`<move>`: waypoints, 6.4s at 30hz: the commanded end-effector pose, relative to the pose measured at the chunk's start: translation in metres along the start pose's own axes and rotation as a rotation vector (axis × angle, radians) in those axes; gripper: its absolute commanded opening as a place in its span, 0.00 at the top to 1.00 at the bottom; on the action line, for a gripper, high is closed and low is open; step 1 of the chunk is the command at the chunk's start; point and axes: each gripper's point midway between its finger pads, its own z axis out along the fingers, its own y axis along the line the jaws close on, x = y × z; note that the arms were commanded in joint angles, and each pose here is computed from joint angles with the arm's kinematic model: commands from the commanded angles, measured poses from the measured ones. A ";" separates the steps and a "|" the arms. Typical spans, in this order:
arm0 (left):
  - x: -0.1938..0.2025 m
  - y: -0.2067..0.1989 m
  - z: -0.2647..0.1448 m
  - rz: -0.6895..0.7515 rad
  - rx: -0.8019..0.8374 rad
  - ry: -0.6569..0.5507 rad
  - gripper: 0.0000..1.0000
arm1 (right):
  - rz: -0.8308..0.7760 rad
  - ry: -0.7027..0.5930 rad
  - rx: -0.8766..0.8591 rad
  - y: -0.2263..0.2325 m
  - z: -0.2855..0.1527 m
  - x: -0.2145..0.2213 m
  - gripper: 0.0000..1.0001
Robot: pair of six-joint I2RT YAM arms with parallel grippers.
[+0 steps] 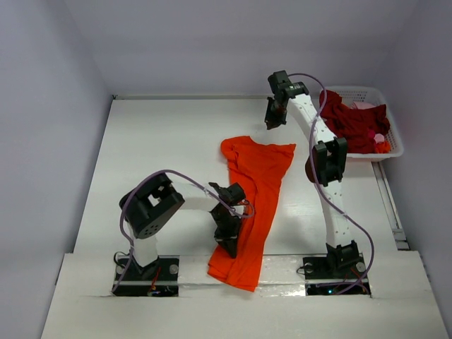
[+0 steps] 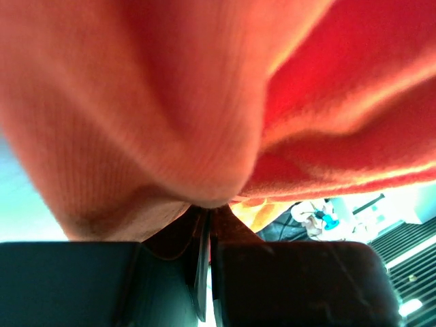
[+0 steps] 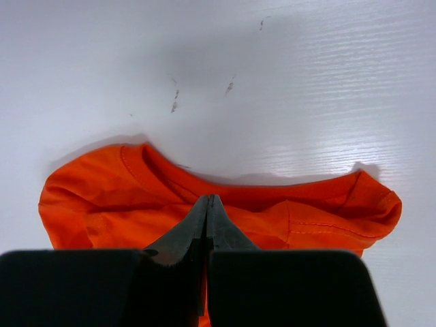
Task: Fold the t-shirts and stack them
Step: Rotate the tshirt 90 degrees
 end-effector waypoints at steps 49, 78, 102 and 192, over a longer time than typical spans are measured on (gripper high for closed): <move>-0.293 -0.039 -0.292 0.120 -0.164 -1.068 1.00 | -0.033 -0.186 -0.061 -0.027 -0.134 0.025 1.00; -0.362 0.040 -0.187 0.010 -0.129 -0.898 1.00 | -0.035 -0.160 -0.064 -0.027 -0.123 0.032 1.00; -0.400 0.126 -0.247 -0.279 -0.037 -0.968 1.00 | -0.046 -0.132 -0.073 -0.030 -0.116 0.052 1.00; -0.049 0.025 -0.280 0.125 0.314 -1.199 0.01 | -0.225 -0.143 -0.958 0.068 -0.278 0.238 0.00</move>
